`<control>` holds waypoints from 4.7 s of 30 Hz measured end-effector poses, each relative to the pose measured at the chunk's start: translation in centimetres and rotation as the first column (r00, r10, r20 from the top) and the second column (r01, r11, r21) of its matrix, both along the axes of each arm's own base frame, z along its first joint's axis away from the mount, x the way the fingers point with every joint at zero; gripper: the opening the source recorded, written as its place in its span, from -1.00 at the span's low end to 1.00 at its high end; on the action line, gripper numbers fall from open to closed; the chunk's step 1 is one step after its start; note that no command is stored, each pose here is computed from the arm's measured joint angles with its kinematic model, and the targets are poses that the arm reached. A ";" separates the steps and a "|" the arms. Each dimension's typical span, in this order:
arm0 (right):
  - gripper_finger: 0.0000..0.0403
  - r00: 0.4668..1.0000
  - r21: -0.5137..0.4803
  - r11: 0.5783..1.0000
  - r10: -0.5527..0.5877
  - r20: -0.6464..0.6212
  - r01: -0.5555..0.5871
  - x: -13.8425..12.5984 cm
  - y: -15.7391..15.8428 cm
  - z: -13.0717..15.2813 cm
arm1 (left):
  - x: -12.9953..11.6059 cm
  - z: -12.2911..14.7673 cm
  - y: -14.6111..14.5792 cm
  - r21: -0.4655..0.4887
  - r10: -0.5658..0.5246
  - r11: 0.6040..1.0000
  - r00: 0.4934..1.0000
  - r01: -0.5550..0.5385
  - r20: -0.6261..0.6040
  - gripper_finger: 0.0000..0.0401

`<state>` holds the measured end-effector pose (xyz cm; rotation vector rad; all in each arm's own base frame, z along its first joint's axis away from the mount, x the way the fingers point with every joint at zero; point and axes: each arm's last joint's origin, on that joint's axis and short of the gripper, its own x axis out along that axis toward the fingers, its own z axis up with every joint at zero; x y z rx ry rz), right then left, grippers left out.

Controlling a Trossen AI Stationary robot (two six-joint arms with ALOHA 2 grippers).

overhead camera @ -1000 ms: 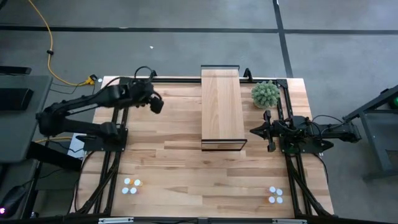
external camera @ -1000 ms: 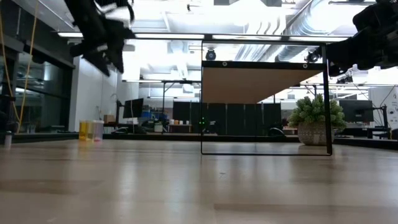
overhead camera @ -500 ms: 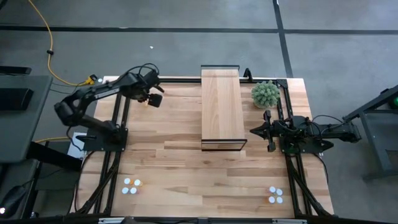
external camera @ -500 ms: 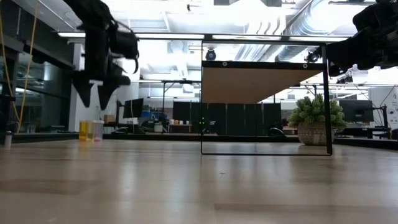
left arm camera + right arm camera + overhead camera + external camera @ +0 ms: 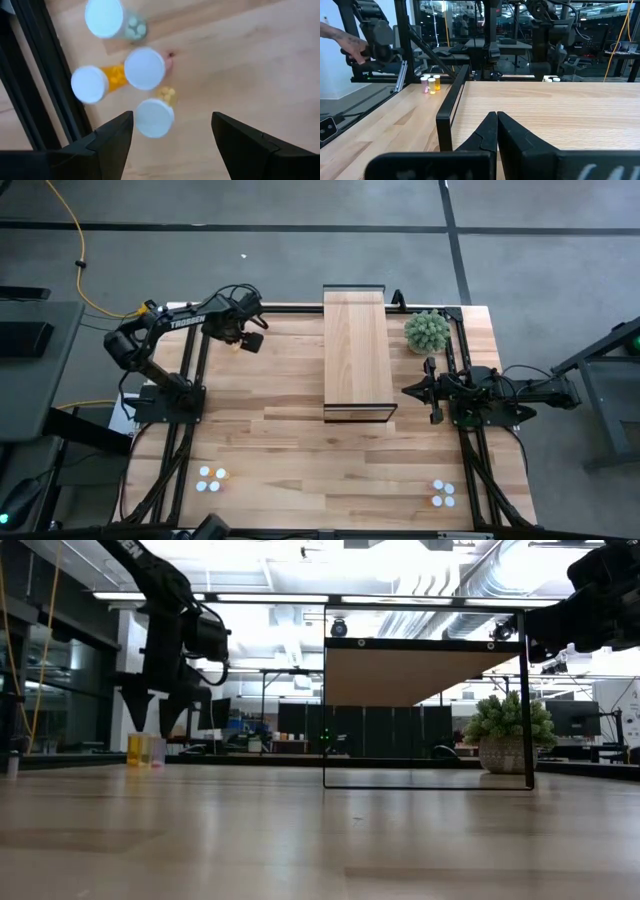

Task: Pick and place medicine bottles onto shelf by color
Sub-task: Put the top yellow pill bottle on the shelf

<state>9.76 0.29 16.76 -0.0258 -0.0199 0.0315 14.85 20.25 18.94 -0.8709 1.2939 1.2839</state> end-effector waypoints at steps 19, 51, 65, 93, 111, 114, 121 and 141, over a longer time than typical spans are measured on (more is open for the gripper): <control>-1.00 1.000 0.000 1.000 0.000 0.000 0.000 0.0 0.0 0.0 | 0.0 0.0 0.0 0.004 0.010 1.000 1.000 -0.010 0.005 0.11; -1.00 1.000 0.000 1.000 0.000 0.000 0.000 0.0 0.0 0.0 | 0.4 1.3 -2.4 -0.040 -0.242 0.968 0.960 0.249 0.139 0.11; -1.00 1.000 0.000 1.000 0.000 0.000 0.000 0.0 0.0 0.0 | 6.2 -0.6 -1.9 -0.138 -0.627 0.779 0.766 0.612 -0.141 0.11; -1.00 1.000 0.000 1.000 0.000 0.000 0.000 0.0 0.0 0.0 | 6.2 -5.9 0.5 -0.464 -0.841 0.520 0.523 0.717 -0.135 -0.13; -1.00 1.000 0.000 1.000 0.000 0.000 0.000 0.0 0.0 0.0 | 6.3 -5.7 0.6 -0.457 -0.827 0.541 0.544 0.706 -0.139 -0.57; -1.00 1.000 0.000 1.000 0.000 0.001 0.000 0.0 0.0 0.0 | 6.5 -4.8 0.8 -0.463 -0.813 0.557 0.567 0.690 -0.134 -0.57; -1.00 1.000 0.000 1.000 0.000 0.000 0.000 0.0 0.0 0.0 | 8.3 -0.6 1.7 -0.371 -0.736 0.630 0.677 0.682 -0.006 -0.57; -1.00 1.000 -0.088 0.996 -0.012 0.003 0.013 0.0 0.0 0.0 | 9.2 18.8 -4.5 0.559 -0.704 0.710 0.456 0.428 0.545 -0.57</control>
